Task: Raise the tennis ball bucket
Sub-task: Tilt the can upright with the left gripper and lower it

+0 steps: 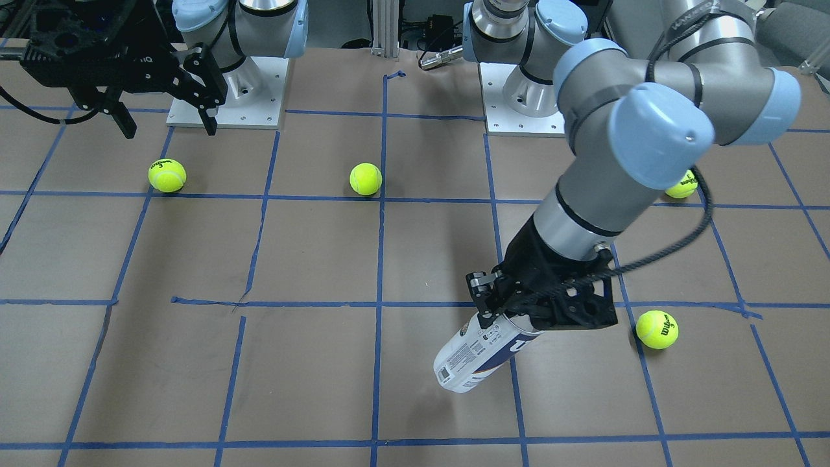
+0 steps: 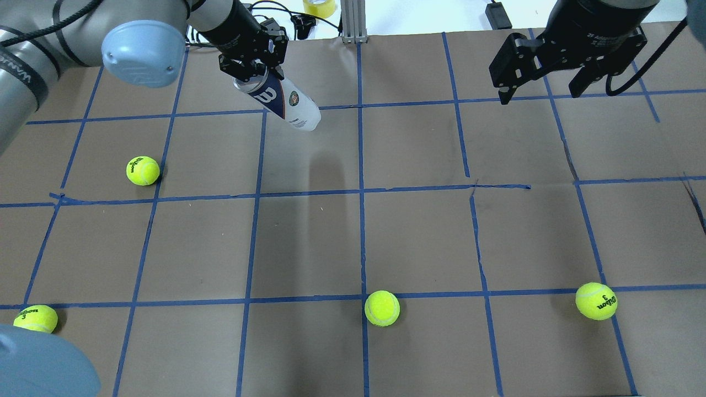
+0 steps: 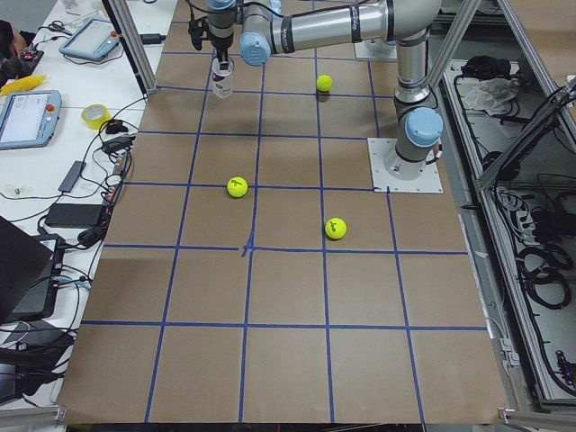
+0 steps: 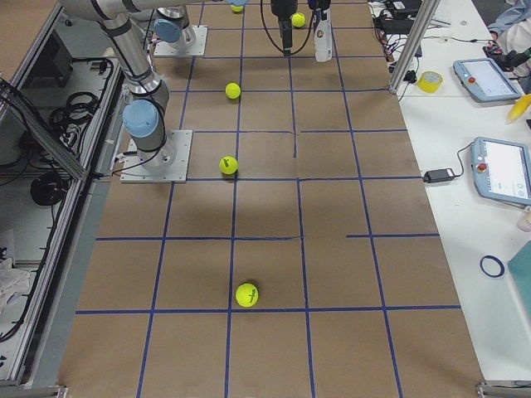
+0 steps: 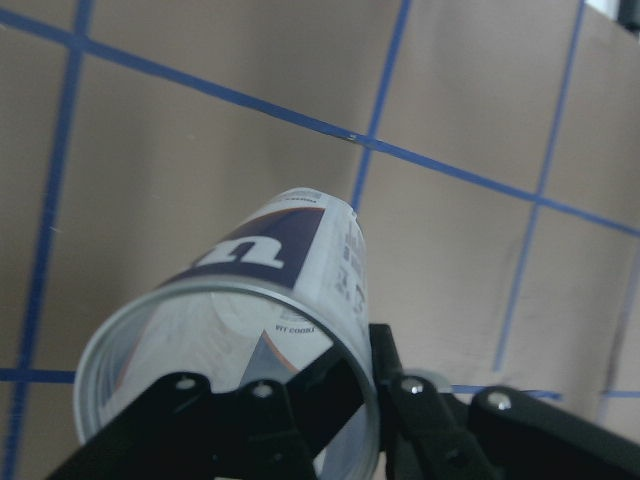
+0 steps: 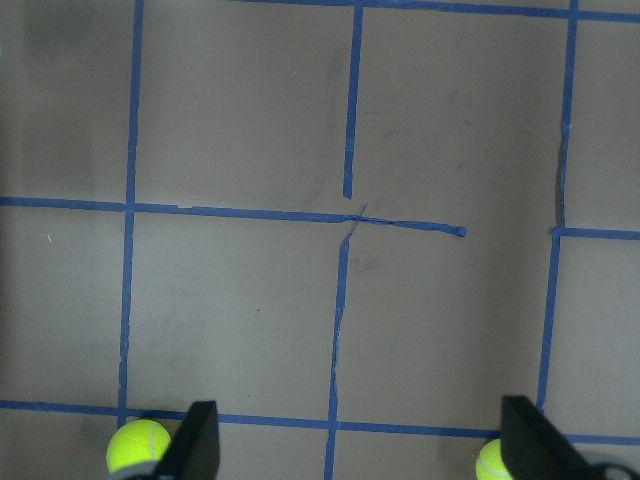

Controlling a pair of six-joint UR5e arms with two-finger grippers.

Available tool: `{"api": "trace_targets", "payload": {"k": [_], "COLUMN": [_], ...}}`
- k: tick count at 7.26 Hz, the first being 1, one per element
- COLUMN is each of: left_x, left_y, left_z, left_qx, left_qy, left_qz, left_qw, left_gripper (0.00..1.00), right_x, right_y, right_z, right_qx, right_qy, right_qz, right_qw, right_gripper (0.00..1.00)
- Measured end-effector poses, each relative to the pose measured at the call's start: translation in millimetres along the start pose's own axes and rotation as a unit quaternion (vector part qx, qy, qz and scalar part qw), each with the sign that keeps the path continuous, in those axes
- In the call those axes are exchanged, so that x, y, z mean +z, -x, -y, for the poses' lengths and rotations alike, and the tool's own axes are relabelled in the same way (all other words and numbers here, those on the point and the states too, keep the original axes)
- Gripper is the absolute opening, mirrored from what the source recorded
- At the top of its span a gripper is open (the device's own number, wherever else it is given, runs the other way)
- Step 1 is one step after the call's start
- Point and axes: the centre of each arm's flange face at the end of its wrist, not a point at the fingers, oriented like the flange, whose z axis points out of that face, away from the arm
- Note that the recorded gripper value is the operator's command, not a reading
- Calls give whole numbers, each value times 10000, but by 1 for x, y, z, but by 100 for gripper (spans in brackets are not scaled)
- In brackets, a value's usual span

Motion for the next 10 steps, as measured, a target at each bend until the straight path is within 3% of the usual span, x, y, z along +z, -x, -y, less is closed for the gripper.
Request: {"api": "trace_targets", "payload": {"k": [2,3,7,8,10], "left_x": [18,31,61,64,68], "left_y": [-16,-26,-40,-42,-44], "left_z": [-8,-14,-24,-25,-27], "left_qx": [1209,1563,1928,1954,1975], "left_qy": [302,488,839,868,908], "left_qz": [576,724,818,817,813], "left_qw": [9905,9838,9742,9735,9727], "left_gripper": [0,0,0,38,57], "right_x": [0,0,1,1,2], "right_y": [0,0,0,0,0], "right_z": [0,0,0,0,1], "right_qx": [1,2,3,6,2], "right_qy": [2,2,8,8,8], "right_qz": [0,0,11,20,28], "right_qw": [10000,10000,10000,10000,10000], "right_gripper": [100,100,100,100,100]}}
